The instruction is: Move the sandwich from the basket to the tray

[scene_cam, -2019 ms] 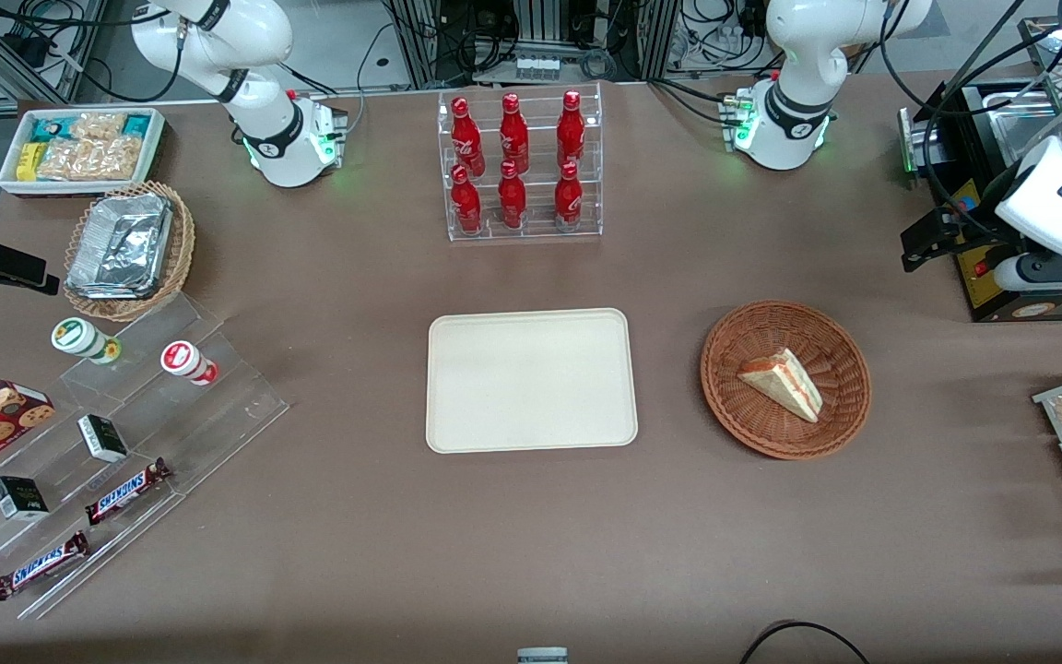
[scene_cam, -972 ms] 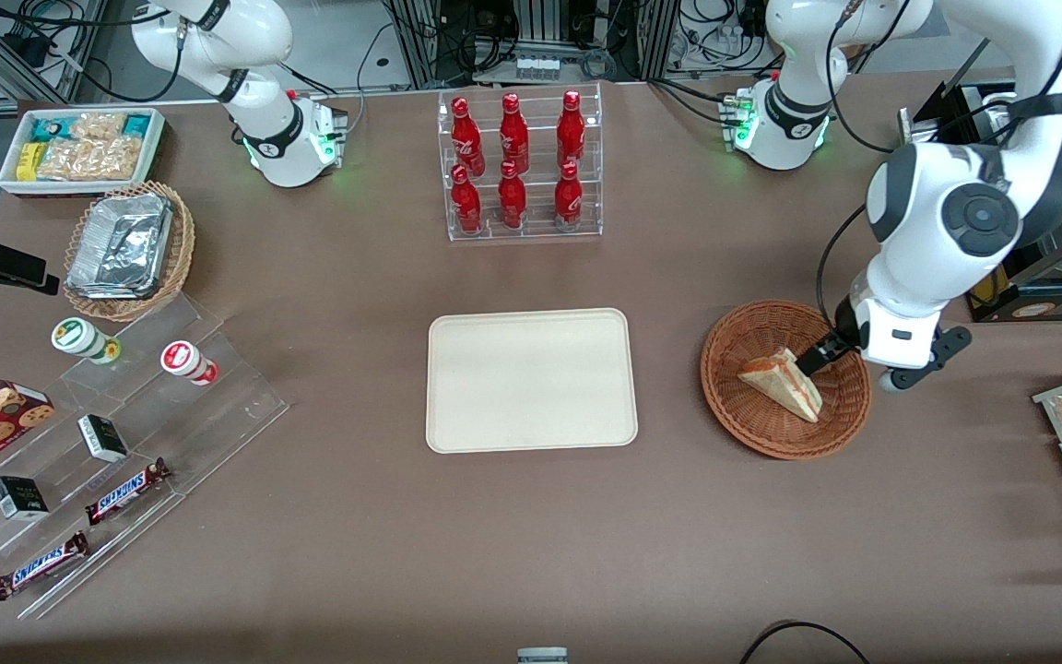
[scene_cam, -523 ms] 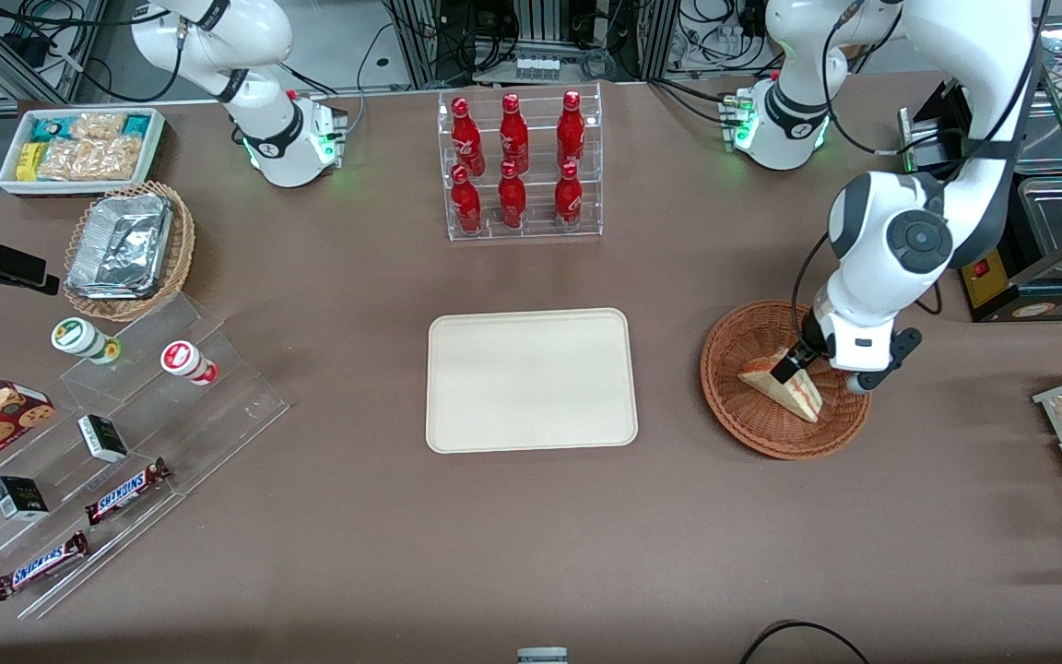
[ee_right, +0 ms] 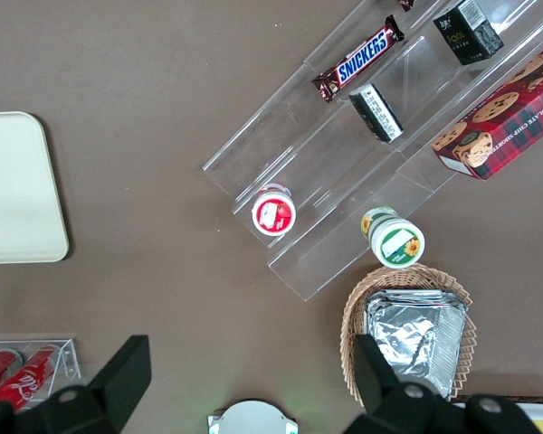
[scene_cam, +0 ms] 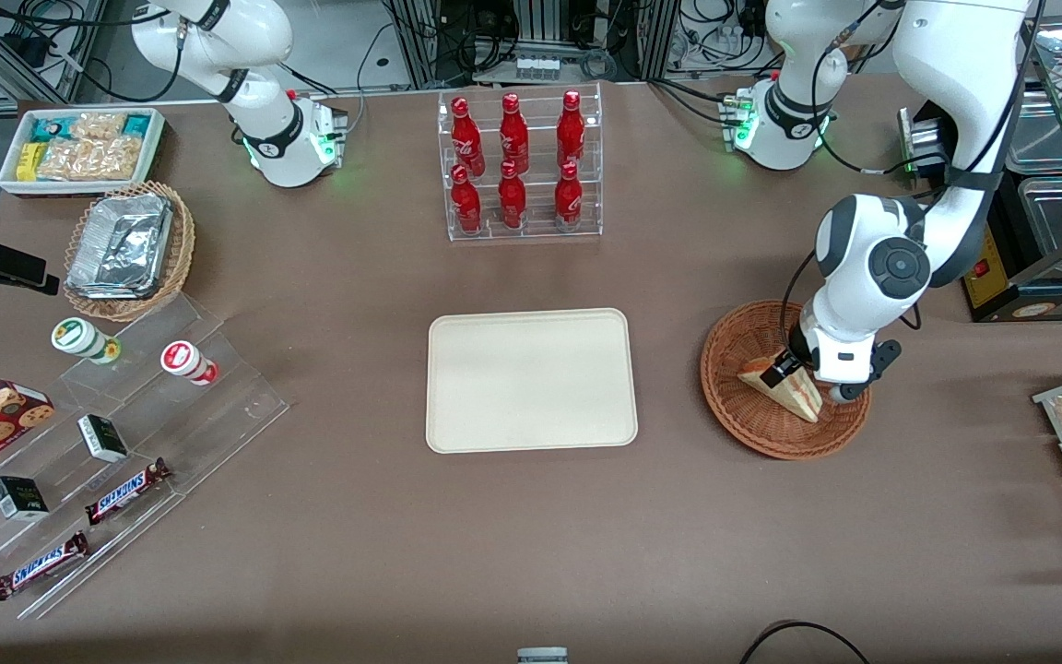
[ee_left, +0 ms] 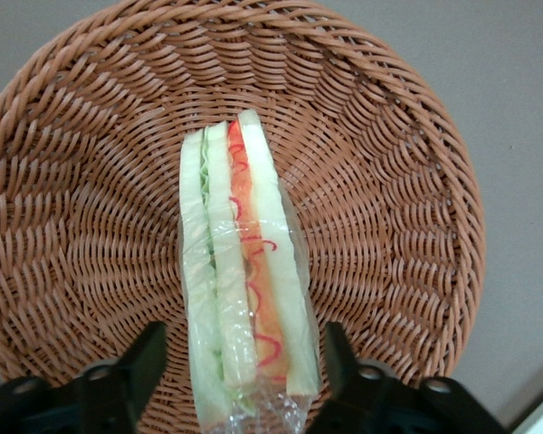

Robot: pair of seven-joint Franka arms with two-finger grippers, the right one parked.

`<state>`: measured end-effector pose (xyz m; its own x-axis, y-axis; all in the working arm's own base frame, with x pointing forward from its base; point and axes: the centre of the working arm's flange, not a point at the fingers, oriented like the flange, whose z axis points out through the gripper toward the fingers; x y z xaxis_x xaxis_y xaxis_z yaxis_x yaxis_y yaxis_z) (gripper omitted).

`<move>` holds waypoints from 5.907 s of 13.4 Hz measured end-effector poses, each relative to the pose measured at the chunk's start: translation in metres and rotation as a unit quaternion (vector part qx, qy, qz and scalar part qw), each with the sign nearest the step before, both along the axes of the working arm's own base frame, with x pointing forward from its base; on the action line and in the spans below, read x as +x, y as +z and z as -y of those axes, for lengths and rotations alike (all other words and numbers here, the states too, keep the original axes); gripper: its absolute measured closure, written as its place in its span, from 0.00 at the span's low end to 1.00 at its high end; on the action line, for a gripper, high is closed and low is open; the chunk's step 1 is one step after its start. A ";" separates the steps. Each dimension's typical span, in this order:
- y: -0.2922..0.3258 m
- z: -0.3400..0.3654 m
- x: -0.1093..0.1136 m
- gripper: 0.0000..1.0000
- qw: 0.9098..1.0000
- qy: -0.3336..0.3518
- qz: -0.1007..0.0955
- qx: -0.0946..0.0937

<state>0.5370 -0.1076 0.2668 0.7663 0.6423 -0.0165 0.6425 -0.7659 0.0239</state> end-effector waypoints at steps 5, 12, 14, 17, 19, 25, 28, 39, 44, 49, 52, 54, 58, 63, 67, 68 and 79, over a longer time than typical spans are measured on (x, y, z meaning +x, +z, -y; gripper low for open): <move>0.012 0.001 0.008 0.70 1.000 0.003 0.003 0.001; 0.215 0.097 0.027 0.85 0.994 -0.105 -0.020 0.032; 0.234 0.169 0.014 0.85 0.987 -0.159 -0.011 0.026; 0.201 0.258 -0.009 0.85 0.972 -0.231 -0.030 0.022; 0.171 0.306 -0.017 0.85 0.963 -0.264 -0.041 0.018; 0.071 0.407 -0.023 0.85 0.945 -0.325 -0.015 -0.002; 0.031 0.428 -0.028 0.85 0.941 -0.337 -0.005 -0.012; -0.017 0.440 -0.039 0.77 0.918 -0.397 -0.001 0.015; 0.028 0.438 -0.025 0.24 0.922 -0.387 0.020 0.008; 0.169 0.372 0.005 0.00 0.947 -0.319 0.018 -0.020; 0.264 0.284 0.024 0.00 0.962 -0.271 0.021 -0.017; 0.307 0.225 0.026 0.00 0.964 -0.265 0.017 -0.009; 0.341 0.117 0.025 0.00 0.957 -0.291 -0.001 0.009; 0.331 0.011 0.020 0.00 0.941 -0.337 -0.025 0.015; 0.334 -0.041 0.013 0.00 0.932 -0.362 -0.027 0.016; 0.334 -0.042 0.009 0.00 0.931 -0.363 -0.029 0.017; 0.344 -0.083 -0.004 0.00 0.924 -0.381 -0.016 0.016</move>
<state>0.5329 -0.0244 0.6111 0.9958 -0.0836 -0.0376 -0.0843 -0.9963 -0.0173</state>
